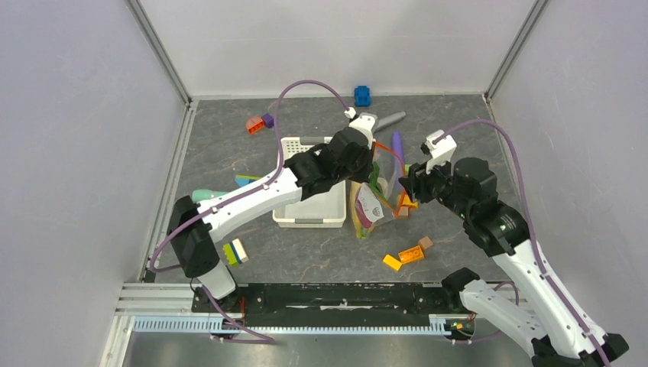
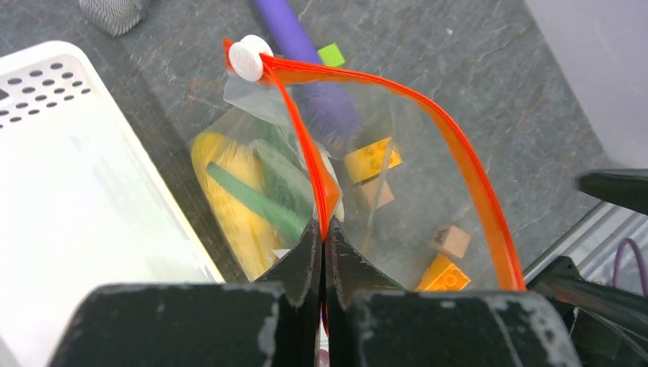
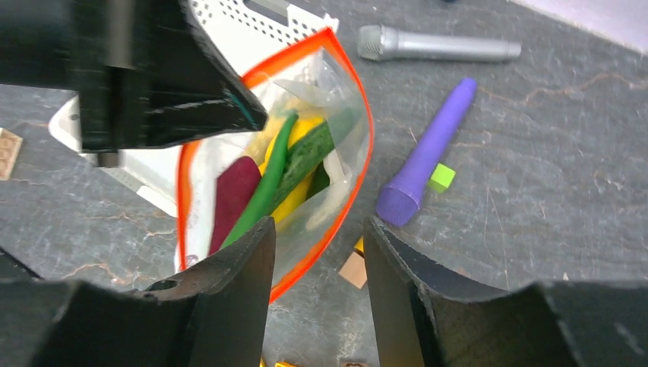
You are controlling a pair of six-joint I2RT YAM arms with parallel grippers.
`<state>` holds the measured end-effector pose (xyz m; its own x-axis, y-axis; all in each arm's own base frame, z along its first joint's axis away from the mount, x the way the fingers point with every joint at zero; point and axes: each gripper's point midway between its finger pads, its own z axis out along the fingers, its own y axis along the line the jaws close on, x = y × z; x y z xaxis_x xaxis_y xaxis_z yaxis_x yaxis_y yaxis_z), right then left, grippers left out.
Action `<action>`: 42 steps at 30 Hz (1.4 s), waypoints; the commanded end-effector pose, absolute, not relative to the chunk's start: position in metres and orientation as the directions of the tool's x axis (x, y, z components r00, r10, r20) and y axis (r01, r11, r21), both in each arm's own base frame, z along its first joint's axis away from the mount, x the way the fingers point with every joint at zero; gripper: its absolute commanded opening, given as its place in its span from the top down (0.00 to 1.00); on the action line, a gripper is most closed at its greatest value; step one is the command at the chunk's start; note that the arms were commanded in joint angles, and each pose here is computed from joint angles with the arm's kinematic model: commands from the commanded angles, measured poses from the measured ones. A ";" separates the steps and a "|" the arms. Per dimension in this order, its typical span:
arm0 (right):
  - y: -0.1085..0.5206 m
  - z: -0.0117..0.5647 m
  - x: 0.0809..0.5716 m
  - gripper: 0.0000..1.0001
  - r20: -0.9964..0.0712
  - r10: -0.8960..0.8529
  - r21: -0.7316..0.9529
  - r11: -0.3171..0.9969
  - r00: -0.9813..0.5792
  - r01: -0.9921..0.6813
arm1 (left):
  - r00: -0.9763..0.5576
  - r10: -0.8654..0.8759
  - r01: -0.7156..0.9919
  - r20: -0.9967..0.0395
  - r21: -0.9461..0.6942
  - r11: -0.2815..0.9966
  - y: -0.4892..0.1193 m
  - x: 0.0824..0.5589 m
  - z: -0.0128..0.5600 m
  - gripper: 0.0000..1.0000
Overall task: Place the food in the zip-top bag and seal the zipper
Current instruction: Adjust the zipper food storage bag at the center of the board.
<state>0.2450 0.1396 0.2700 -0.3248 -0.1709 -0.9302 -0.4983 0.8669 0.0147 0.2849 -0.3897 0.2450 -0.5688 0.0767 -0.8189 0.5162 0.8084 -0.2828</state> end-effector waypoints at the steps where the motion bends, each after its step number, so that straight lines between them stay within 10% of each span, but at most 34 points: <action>1: 0.150 0.297 0.229 0.47 -0.962 -0.172 -0.012 0.801 -0.211 -0.598 | -0.565 0.004 0.464 -0.825 -0.314 0.828 -0.391 0.295 0.264 0.98; 10: 0.171 0.277 0.188 0.49 -0.948 -0.229 0.027 0.635 -0.222 -0.772 | -0.566 0.006 0.455 -0.824 -0.307 0.836 -0.388 0.297 0.262 0.98; 23: 0.156 0.282 0.232 0.52 -0.930 -0.207 0.022 0.793 -0.304 -0.609 | -0.454 0.140 0.708 -0.880 -0.262 0.656 -0.409 0.273 0.275 0.94; 34: 0.152 0.325 0.245 0.48 -0.954 -0.206 -0.043 0.812 -0.217 -0.582 | -0.226 0.253 0.962 -0.941 -0.175 0.210 -0.418 0.247 0.295 0.98; 42: 0.147 0.335 0.236 0.10 -0.972 -0.214 -0.112 0.792 -0.101 -0.600 | 0.139 0.246 0.967 -0.959 0.078 -0.244 -0.392 0.200 0.292 0.98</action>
